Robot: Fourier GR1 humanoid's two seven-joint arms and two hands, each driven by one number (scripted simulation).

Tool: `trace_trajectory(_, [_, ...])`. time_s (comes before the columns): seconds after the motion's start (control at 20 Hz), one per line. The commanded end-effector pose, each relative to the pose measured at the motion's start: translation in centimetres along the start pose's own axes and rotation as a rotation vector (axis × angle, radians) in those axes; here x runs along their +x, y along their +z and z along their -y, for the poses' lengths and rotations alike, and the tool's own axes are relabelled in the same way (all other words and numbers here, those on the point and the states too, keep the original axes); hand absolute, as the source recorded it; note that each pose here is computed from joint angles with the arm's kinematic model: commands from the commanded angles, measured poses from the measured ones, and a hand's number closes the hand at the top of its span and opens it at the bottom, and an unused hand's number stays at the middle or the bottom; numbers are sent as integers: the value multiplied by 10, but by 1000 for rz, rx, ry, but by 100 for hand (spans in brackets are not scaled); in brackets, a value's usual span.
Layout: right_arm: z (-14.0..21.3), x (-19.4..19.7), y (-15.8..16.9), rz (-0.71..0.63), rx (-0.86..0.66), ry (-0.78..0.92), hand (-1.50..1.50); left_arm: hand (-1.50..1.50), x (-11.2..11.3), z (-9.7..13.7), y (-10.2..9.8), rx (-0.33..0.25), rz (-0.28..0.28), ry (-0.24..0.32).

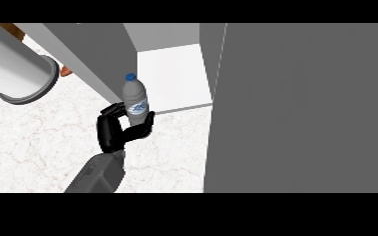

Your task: Pick up the bottled water, place it into the cabinet and close the cabinet

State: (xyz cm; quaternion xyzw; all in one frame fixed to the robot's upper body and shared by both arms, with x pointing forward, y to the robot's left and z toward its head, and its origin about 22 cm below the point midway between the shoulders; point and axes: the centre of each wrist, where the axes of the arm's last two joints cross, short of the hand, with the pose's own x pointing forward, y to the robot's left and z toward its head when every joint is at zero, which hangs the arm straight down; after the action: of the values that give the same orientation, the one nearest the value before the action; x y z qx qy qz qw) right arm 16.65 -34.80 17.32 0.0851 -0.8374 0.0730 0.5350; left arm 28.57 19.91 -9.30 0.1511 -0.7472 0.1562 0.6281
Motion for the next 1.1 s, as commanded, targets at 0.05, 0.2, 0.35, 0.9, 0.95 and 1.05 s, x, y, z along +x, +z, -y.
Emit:
trace_trajectory(0.05, [1,0,-3,3,21,-7,-150,-150,48,76,-46,-83,1,81])
trace_trajectory(0.2, [4,-4,-5,8,12,-16,-150,-150,54,75,-50,-89,14,85])
trace_trajectory(0.35, [4,-1,-7,11,17,-16,-150,-150,49,73,-45,-76,14,74])
trace_trajectory(0.9, [7,-4,-8,1,48,-11,-150,-150,58,67,-53,-104,64,20])
trace_trajectory(0.95, [5,-6,-8,-4,62,-25,-150,-150,59,70,-52,-115,74,29])
trace_trajectory(1.05, [3,-6,-10,4,58,-26,-150,-150,60,63,-54,-199,125,-12])
